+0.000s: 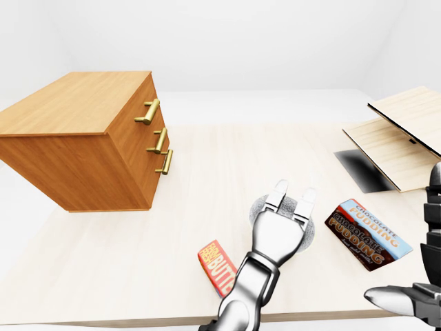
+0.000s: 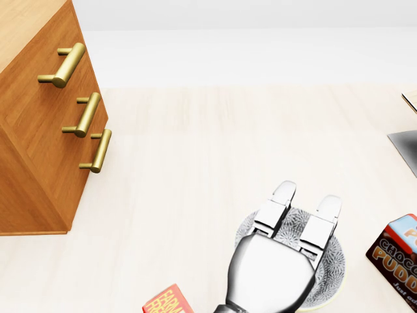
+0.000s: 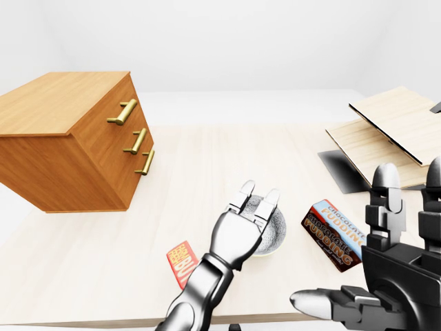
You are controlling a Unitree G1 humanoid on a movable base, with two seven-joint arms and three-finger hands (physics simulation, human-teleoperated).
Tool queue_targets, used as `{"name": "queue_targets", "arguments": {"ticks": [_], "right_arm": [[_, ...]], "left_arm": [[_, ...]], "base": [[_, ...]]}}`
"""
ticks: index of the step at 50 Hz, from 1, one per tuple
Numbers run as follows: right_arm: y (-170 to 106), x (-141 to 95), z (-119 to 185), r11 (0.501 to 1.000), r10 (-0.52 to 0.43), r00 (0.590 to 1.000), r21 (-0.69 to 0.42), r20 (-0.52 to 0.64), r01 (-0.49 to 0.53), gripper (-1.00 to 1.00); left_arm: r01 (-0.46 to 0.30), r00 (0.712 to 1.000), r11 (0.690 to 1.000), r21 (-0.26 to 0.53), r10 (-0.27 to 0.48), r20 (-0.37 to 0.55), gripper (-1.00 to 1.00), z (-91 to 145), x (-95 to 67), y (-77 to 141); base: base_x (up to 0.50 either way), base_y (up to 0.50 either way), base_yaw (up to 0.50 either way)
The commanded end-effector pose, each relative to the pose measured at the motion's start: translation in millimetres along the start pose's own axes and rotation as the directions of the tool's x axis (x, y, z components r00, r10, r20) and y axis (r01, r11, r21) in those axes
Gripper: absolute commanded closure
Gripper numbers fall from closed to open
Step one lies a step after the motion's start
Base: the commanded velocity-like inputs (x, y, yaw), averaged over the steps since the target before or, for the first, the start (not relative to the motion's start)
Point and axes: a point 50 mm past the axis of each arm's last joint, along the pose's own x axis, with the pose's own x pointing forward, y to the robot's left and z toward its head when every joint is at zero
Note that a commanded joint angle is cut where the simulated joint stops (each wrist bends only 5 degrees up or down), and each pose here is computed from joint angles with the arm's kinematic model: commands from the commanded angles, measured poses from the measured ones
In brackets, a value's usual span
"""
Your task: Close the top drawer of the cabinet and put the bowl on top of it.
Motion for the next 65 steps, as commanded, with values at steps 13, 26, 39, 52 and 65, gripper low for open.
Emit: {"name": "queue_targets", "arguments": {"ticks": [13,26,39,52,65], "right_arm": [[0,0,0,1.0,-0.001,1.0,0.0,0.003,0.001,-1.0],[-1,0,1,1.0,-0.002,1.0,-0.001,0.007,0.002,-1.0],[-2,-1,1,1.0,-0.004,1.0,0.01,-0.004,0.004,-1.0],[-2,-1,1,1.0,-0.005,1.0,0.014,-0.006,0.005,-1.0],[-2,0,2,1.0,-0.007,1.0,0.011,0.002,0.007,-1.0]], "left_arm": [[0.054,0.998,0.999,-0.009,-0.054,-0.027,-1.0,-5,10.1,-20],[0.079,0.997,0.997,-0.001,-0.079,-0.017,-1.0,-2,9.8,-26],[0.087,0.996,0.996,0.001,-0.087,-0.015,-1.0,-1,9.5,-29],[0.111,0.994,0.994,-0.001,-0.111,-0.025,-1.0,-3,10.6,-38],[0.141,0.99,0.99,0.017,-0.141,-0.023,-1.0,-2,9.6,-42]], "base": [[0.0,0.0,0.0],[0.0,0.0,0.0],[0.0,0.0,0.0],[0.0,0.0,0.0],[0.0,0.0,0.0]]}}
